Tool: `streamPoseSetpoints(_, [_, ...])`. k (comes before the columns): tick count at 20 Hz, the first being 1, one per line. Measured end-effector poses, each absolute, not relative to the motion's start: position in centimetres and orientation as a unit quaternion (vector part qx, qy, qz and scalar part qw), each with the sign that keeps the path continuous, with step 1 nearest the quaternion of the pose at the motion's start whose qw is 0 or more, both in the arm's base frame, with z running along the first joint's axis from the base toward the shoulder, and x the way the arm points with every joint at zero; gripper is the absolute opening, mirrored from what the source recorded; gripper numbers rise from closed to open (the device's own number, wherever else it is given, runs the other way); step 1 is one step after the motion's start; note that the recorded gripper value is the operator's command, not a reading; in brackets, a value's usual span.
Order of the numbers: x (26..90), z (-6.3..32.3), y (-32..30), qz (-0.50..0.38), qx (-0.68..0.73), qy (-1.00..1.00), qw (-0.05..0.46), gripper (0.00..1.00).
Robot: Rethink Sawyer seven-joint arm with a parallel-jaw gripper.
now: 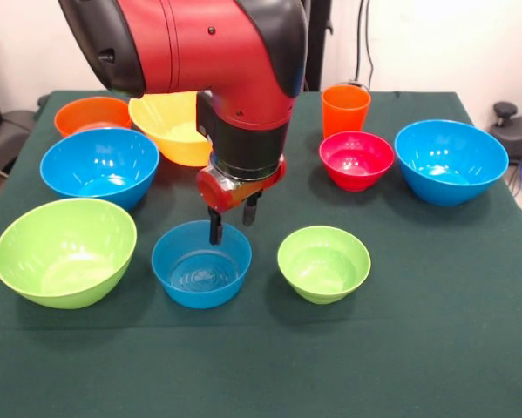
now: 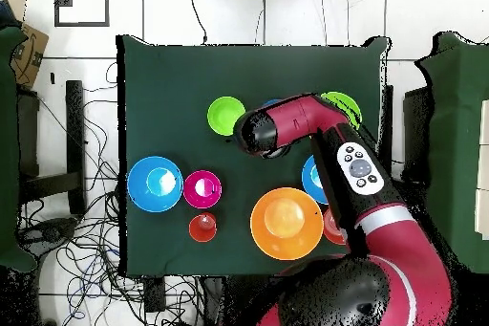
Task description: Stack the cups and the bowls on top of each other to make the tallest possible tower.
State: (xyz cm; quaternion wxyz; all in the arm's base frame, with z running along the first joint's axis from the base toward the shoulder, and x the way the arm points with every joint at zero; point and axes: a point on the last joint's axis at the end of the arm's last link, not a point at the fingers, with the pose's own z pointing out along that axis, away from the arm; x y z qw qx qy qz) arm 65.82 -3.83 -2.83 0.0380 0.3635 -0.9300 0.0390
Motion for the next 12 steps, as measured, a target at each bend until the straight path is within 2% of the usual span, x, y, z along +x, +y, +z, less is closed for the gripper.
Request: streamPoseSetpoints(12, [65.5, -4.4, -4.6, 0.063, 0.380, -0.922, 0.031, 1.00])
